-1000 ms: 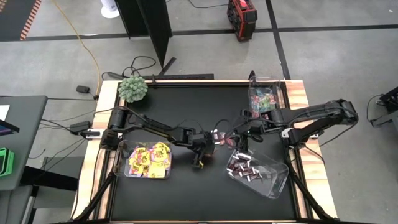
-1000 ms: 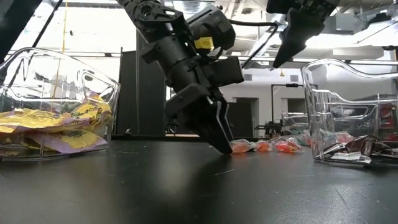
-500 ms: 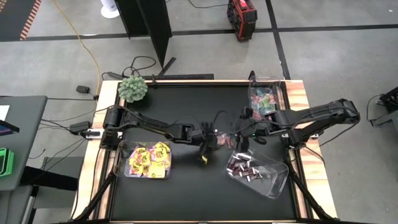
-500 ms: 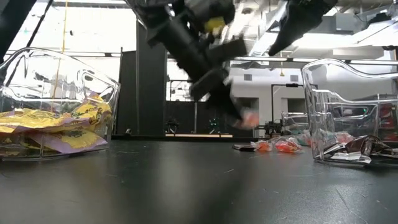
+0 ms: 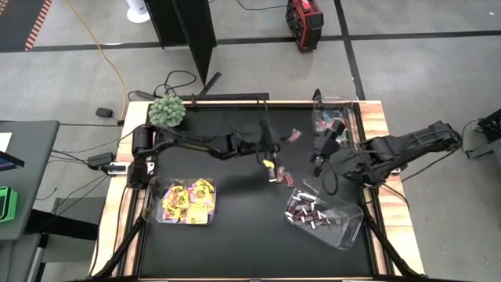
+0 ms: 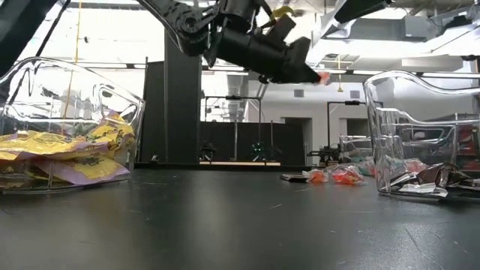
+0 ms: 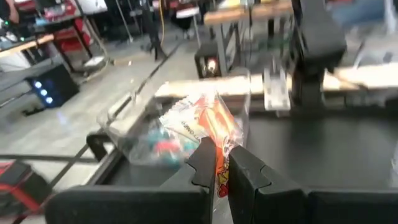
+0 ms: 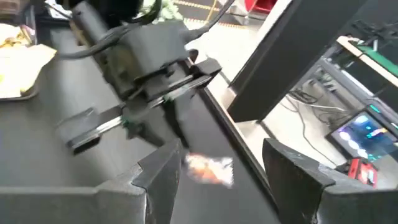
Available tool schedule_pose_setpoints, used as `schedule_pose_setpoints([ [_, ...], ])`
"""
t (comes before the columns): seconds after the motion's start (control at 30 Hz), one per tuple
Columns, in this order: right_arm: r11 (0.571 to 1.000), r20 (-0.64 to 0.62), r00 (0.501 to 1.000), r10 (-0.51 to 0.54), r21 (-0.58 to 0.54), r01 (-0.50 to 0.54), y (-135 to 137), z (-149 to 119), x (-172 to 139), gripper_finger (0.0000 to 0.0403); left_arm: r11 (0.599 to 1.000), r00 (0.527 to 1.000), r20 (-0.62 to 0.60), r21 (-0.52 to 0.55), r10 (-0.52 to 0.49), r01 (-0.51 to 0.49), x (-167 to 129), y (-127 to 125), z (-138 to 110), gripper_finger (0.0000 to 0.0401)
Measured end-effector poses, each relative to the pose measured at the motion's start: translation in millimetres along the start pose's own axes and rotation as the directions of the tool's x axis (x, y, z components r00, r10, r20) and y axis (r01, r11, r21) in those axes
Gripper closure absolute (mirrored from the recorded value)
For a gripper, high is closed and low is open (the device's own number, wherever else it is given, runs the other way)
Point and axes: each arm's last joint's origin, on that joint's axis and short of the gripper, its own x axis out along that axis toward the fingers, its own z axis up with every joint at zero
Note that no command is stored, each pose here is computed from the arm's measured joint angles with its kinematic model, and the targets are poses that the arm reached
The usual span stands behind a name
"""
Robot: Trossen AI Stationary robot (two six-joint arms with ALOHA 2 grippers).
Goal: Sort candy
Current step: Put the orange candy in the top right transparent container
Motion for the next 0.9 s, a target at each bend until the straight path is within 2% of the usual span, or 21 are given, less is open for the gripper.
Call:
schedule_pose_setpoints([
  [0.17, 1.0, 0.001, 1.0, -0.011, -0.004, 0.011, 1, 0, 0, 0.0163, 0.999, 0.997, 0.072, -0.047, 0.002, 0.001, 4, 24, 3, 0.0384],
  [0.37, 1.0, 0.004, 1.0, -0.019, -0.003, 0.019, 0, 0, 0, 0.0163, 0.997, 0.993, 0.119, -0.066, -0.026, 0.034, 20, 41, 22, 0.0384],
  [0.63, 0.999, 0.062, 0.998, -0.025, -0.022, 0.027, 1, 8, -2, 0.0163, 0.998, 0.997, 0.052, -0.033, -0.056, 0.058, 74, 44, 31, 0.0384],
  [0.9, 0.999, 0.104, 0.994, -0.018, -0.041, 0.023, 2, 14, -3, 0.0163, 0.994, 0.995, 0.03, -0.057, -0.095, 0.097, 124, 49, 15, 0.0385],
])
